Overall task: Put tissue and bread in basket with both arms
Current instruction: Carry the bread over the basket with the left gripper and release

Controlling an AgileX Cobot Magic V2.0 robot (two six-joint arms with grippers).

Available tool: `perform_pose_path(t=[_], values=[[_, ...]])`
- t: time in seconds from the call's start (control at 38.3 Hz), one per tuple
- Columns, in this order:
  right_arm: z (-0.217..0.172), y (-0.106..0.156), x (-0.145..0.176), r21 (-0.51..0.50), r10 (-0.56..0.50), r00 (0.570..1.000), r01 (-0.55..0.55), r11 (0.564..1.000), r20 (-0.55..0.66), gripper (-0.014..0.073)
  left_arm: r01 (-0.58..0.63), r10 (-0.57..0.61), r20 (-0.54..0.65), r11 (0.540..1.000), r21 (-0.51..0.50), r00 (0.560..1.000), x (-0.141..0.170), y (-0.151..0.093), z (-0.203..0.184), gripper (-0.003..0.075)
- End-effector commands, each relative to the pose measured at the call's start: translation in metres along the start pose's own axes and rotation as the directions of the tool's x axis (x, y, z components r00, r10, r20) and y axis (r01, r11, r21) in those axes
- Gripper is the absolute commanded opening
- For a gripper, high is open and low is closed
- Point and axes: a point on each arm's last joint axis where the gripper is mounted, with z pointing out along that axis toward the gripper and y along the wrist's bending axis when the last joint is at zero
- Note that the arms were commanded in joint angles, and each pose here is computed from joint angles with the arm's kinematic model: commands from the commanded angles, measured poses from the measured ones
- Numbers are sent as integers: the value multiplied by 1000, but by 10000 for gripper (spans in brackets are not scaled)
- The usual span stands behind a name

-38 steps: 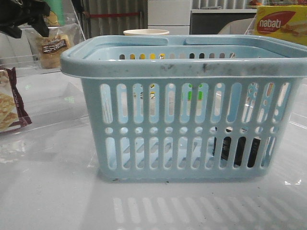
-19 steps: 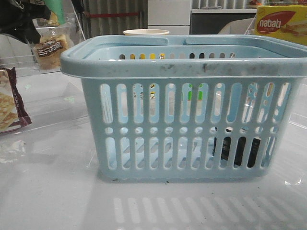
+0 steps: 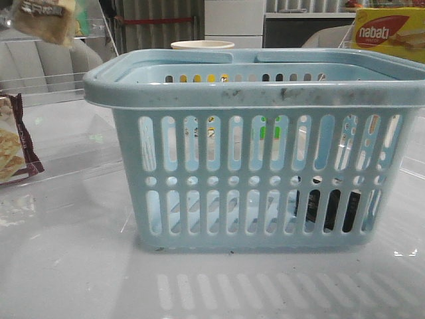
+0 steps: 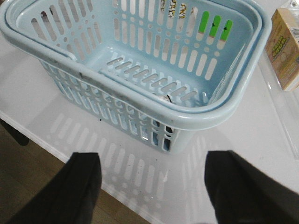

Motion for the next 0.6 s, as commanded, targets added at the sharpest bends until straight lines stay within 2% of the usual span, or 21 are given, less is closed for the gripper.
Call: perform_pose_path(t=[0.0, 0.16, 0.31, 0.57], values=[[-5, -1, -12, 11, -20, 995, 19, 1000, 94, 570, -33, 26, 159, 999, 41, 987, -31, -24, -62, 91], [-5, -1, -12, 11, -20, 995, 19, 1000, 94, 570, -98, 72, 190, 987, 130, 979, -33, -60, -100, 91], [-5, -1, -12, 11, -20, 995, 19, 1000, 94, 570, -175, 123, 205, 951, 256, 971, -29, -106, -117, 91], [-5, -1, -12, 11, -20, 995, 19, 1000, 94, 570, -284, 226, 180, 847, 448, 957, -5, -183, -116, 91]])
